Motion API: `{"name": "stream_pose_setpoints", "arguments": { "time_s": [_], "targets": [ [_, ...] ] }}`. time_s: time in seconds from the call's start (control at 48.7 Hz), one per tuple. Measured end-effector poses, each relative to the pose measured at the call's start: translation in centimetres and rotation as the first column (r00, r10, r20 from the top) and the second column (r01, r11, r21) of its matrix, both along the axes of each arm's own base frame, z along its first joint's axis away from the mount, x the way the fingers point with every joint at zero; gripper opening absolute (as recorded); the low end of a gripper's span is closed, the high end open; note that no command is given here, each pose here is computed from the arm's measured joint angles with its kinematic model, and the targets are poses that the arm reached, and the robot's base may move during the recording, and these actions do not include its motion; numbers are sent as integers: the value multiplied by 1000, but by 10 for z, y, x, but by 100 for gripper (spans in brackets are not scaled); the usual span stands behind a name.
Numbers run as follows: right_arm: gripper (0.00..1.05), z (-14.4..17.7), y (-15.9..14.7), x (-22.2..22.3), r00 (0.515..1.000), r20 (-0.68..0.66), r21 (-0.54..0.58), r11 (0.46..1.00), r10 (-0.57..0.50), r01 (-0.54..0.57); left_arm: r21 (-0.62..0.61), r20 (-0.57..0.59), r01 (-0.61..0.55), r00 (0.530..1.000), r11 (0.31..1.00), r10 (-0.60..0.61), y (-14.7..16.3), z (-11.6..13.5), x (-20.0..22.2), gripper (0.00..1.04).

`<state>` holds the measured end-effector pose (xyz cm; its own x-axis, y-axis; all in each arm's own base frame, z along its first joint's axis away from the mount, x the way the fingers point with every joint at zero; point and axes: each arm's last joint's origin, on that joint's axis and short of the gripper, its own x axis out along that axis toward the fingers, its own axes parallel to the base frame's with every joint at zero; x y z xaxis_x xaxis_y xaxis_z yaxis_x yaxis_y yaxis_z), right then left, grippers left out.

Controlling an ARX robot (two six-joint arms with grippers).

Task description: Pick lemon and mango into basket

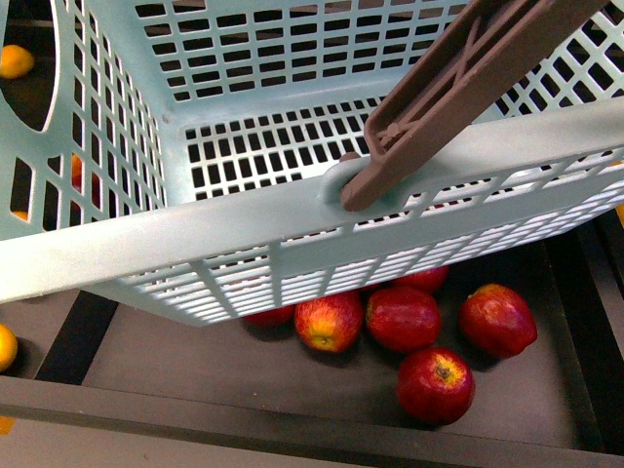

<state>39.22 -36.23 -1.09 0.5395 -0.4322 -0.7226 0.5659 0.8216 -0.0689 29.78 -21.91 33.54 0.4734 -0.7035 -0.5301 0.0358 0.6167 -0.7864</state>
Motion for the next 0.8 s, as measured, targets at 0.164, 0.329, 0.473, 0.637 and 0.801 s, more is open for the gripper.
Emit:
{"name": "stream_pose_setpoints", "arguments": {
  "time_s": [0.164, 0.329, 0.473, 0.637, 0.801],
  "targets": [
    [96, -7, -6, 11, 1000, 9, 5, 1000, 3, -3, 0, 0, 0, 1000, 1000, 0, 0, 0, 0, 6],
    [96, -15, -6, 22, 1000, 17, 16, 1000, 4, -4, 0, 0, -1, 1000, 1000, 1, 0, 0, 0, 6],
    [96, -21, -5, 29, 1000, 17, 22, 1000, 9, -9, 1, 1, -2, 1000, 1000, 2, 0, 0, 0, 6],
    [96, -27, -6, 36, 1000, 17, 26, 1000, 12, -12, 0, 0, 0, 1000, 1000, 0, 0, 0, 0, 6],
    [87, -31, -8, 38, 1000, -2, 28, 1000, -10, 10, 0, 0, -1, 1000, 1000, 1, 0, 0, 0, 6]
  ]
}}
